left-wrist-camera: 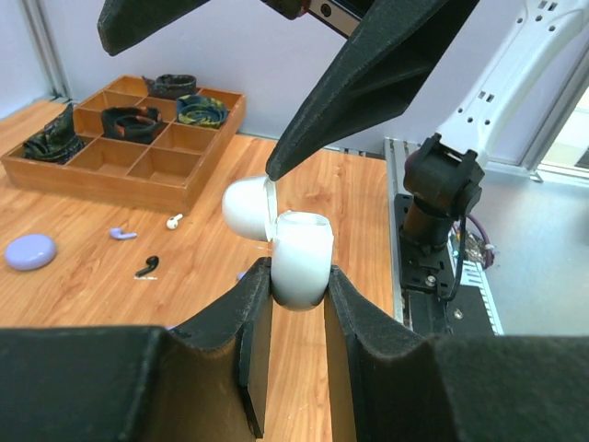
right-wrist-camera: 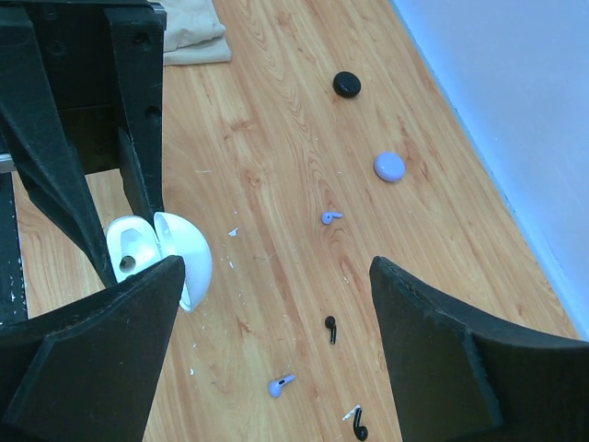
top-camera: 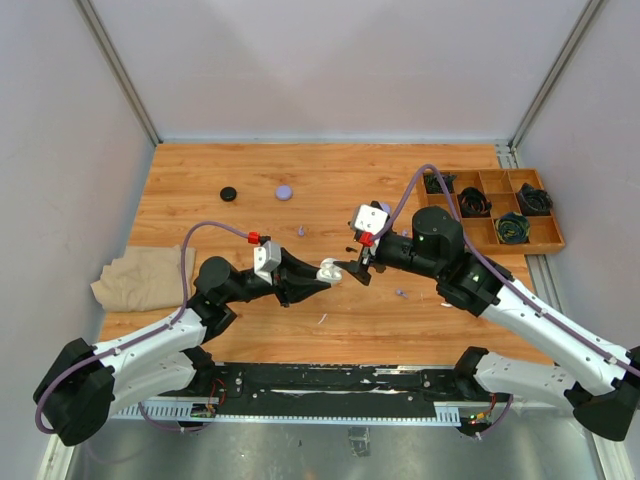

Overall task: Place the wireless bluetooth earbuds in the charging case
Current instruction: Open the charging case, then pick up the earbud from the center of the board.

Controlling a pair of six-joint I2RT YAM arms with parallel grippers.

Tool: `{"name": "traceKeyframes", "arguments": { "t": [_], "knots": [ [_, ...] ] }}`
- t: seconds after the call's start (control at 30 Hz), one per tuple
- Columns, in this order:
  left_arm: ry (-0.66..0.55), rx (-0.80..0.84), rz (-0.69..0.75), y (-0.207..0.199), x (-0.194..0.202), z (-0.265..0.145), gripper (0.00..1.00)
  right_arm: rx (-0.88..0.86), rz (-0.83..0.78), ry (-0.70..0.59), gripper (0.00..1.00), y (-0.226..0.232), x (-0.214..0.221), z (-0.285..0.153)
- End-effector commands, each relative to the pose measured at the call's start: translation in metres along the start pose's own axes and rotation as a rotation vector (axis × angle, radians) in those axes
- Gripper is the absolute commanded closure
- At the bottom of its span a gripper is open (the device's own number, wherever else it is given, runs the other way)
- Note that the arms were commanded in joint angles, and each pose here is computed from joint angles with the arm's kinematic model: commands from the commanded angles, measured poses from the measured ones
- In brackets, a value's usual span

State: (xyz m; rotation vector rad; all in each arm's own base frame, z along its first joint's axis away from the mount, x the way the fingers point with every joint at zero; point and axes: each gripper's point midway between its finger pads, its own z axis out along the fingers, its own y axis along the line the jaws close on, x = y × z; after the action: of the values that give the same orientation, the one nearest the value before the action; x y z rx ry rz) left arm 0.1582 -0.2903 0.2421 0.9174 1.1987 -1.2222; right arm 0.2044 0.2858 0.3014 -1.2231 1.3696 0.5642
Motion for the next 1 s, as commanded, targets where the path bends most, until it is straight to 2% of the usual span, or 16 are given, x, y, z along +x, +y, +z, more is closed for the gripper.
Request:
{"name": "traceKeyframes", "arguments": {
  "t": [0.0,0.13,0.23,0.63,0.83,0.97],
  "knots": [
    [-0.026,0.03,0.028,-0.006,-0.008,0.001,1.0,0.024,0.01,-0.024,0.17,-0.004,-0.01,-0.002],
    [-0.022,-0.013,0.038,0.001,-0.001,-0.002,1.0,-0.003,0.044,-0.028,0.14,0.001,-0.017,-0.006],
    [-0.022,-0.048,0.07,0.007,0.002,-0.005,1.0,0.017,0.09,0.014,0.13,-0.001,-0.012,-0.01],
    [-0.078,-0.174,0.193,0.024,0.009,-0.023,1.0,0.232,0.412,0.457,0.11,-0.016,0.085,-0.039],
    [-0.109,-0.236,0.25,0.031,0.01,-0.034,1.0,0.353,0.655,0.662,0.11,-0.008,0.143,-0.062],
    [-0.129,-0.237,0.27,0.029,0.012,-0.038,1.0,0.468,0.833,0.739,0.11,-0.003,0.174,-0.08]
  ]
}}
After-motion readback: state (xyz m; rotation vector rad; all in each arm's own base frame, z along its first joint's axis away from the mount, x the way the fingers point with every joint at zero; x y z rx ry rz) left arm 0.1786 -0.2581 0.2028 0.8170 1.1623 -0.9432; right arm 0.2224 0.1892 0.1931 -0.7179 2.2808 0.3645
